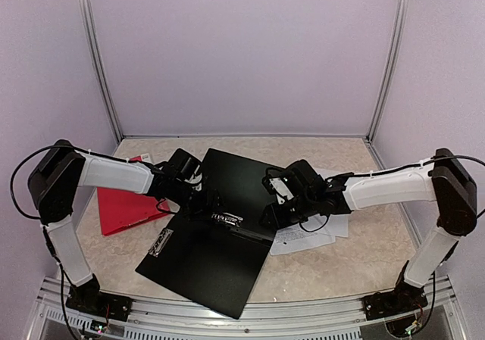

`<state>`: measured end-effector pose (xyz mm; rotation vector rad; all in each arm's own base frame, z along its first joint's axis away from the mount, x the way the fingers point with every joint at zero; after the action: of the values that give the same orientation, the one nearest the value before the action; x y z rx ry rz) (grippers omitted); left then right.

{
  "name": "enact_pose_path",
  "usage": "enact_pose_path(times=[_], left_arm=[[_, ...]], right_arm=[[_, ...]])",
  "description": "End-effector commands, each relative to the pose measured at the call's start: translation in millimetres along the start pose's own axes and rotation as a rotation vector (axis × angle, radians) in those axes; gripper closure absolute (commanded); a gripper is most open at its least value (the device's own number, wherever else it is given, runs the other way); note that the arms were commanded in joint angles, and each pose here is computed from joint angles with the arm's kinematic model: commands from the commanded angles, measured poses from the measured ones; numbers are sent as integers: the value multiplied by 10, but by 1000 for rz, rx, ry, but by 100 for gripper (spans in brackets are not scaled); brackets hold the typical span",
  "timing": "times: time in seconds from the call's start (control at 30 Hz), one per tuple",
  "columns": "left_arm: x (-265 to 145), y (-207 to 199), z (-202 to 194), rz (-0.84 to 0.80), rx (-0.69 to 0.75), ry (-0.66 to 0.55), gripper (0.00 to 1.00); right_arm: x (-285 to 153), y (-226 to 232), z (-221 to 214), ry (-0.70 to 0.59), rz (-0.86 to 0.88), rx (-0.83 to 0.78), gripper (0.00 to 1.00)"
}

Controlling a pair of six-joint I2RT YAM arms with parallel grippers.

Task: Put the files into the folder
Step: Open the spring clip on the folder.

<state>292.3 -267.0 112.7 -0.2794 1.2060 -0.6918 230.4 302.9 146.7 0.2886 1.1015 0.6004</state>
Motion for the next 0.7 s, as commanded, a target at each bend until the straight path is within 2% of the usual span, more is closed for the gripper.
enact_pose_path(times=[0.0, 0.33, 0.67], left_arm=[[-62, 37, 17, -11, 0, -28, 32], [-220, 74, 98, -2, 19, -78, 28], [-171, 127, 178, 19, 29, -80, 29]], right_arm=[[264, 252, 103, 5, 171, 5, 63], [717, 436, 204, 36, 271, 14, 60], [794, 390, 158, 79, 231, 23, 71]])
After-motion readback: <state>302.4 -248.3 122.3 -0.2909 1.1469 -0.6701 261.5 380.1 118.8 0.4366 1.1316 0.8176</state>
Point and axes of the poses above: each gripper's point midway between its finger pads, its own x axis out along the fingers, its own y axis along the line the jaws close on, z = x × y, the point moved 8 cm from there along -x, back along the fingers, and after that the axes turned 15 degrees about x, right-handed, at the moved point
